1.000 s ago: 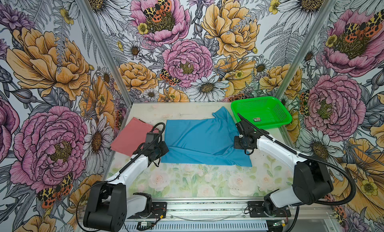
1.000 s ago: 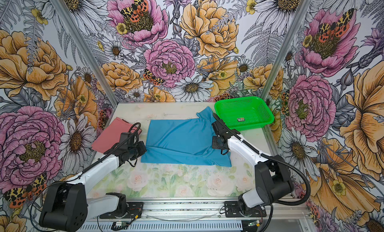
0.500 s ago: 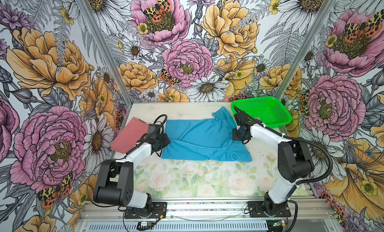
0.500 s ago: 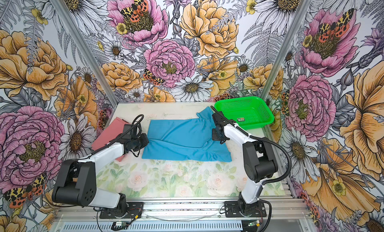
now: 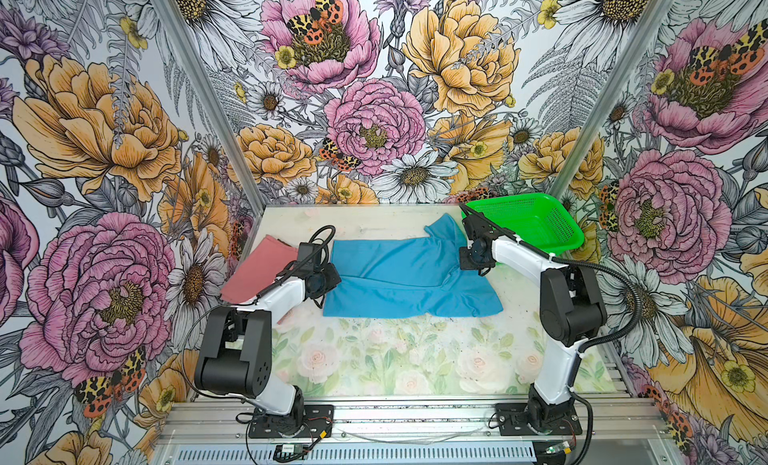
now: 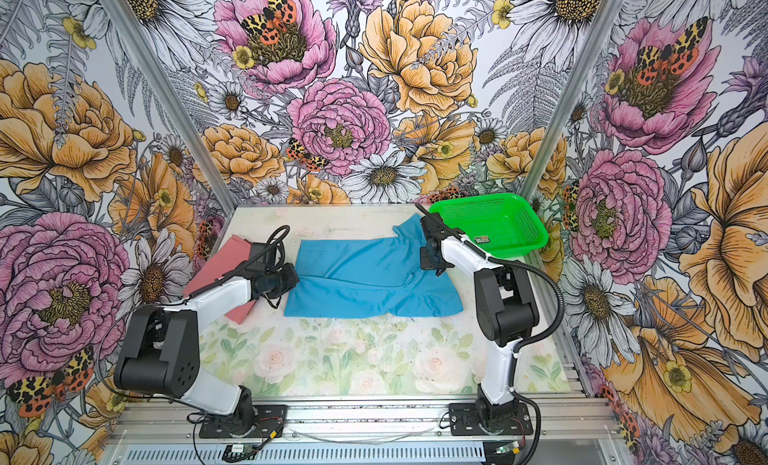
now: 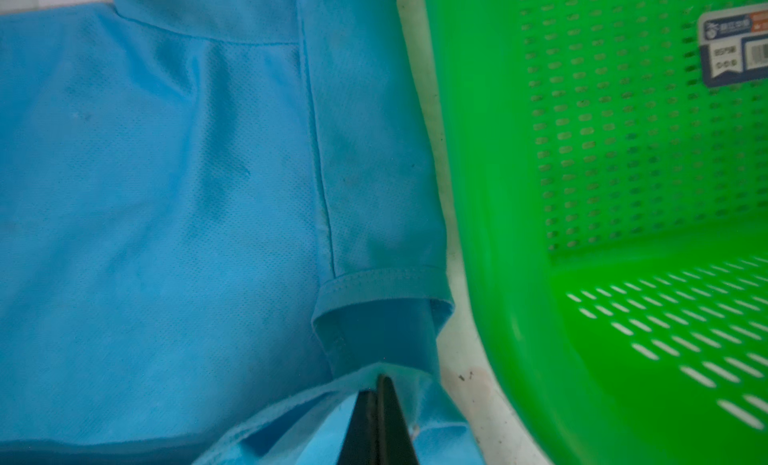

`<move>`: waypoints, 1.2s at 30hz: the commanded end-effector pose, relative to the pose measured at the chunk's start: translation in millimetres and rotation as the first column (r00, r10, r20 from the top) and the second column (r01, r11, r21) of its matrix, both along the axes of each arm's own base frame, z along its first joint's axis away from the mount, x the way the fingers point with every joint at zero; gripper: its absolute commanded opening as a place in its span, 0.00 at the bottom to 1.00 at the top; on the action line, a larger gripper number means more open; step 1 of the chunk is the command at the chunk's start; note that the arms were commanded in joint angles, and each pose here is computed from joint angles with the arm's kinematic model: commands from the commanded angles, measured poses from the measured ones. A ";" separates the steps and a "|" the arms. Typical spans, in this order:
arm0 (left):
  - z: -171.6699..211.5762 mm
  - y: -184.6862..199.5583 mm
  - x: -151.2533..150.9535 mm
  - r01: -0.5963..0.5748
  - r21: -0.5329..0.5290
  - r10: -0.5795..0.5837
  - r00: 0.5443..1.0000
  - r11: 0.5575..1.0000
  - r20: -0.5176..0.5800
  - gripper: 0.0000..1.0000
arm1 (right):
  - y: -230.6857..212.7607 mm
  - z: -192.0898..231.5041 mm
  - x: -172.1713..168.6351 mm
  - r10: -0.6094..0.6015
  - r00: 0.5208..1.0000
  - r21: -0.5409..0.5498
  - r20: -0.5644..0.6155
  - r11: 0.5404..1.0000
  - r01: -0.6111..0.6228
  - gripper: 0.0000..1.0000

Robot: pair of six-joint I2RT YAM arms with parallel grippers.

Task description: Fold and stack the t-shirts

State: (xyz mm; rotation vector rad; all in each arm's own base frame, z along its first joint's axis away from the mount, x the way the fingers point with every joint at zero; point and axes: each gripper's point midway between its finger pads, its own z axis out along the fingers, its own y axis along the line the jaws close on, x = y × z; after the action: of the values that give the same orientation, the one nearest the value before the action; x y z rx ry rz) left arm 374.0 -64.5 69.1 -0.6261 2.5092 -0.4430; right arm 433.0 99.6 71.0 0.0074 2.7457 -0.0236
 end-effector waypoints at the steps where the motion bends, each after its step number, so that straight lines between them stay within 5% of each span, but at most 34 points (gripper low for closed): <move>1: 4.6 9.5 8.0 -0.014 0.028 0.013 1.000 1.000 0.010 0.00 | 2.0 11.5 14.4 0.013 0.999 0.013 0.038 1.000 -0.013 0.01; 3: 8.6 7.7 10.4 -0.007 0.011 0.006 1.000 1.000 0.018 0.04 | 4.5 19.7 13.2 0.030 0.998 0.023 0.053 0.999 -0.032 0.13; 5: 20.2 5.1 14.0 0.003 -0.010 -0.002 0.999 1.000 0.048 0.53 | 7.0 35.8 7.5 0.052 0.995 0.045 0.080 0.997 -0.055 0.37; 7: 33.4 5.8 14.1 -0.001 -0.014 0.002 0.997 1.000 0.083 0.85 | 7.4 56.2 -3.1 0.061 0.991 0.067 0.115 0.995 -0.069 0.58; 9: 41.5 11.2 9.9 -0.015 -0.015 0.017 0.995 1.000 0.100 0.96 | 5.1 67.9 -19.9 0.052 0.990 0.093 0.130 0.994 -0.064 0.80; 11: 42.9 19.1 -0.5 -0.036 -0.012 0.037 0.995 0.999 0.094 0.97 | 1.6 72.1 -40.1 0.017 0.992 0.135 0.128 0.990 -0.034 0.92; 21: 7.9 20.7 -72.2 -0.051 -0.057 0.051 0.999 0.997 -0.003 0.88 | -37.8 35.0 -138.1 -0.182 0.982 0.174 0.051 0.970 0.170 0.95; 36: -34.5 4.9 -70.0 -0.017 -0.108 0.011 0.999 0.994 -0.051 0.68 | -56.2 -12.2 -158.7 -0.280 0.959 0.257 -0.035 0.925 0.280 0.81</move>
State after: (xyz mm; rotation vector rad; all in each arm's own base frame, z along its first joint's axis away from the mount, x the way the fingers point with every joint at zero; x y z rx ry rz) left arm 296.0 -51.6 33.3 -0.7261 2.5676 -0.5121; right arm 260.7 38.5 61.4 0.4528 2.7402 0.1793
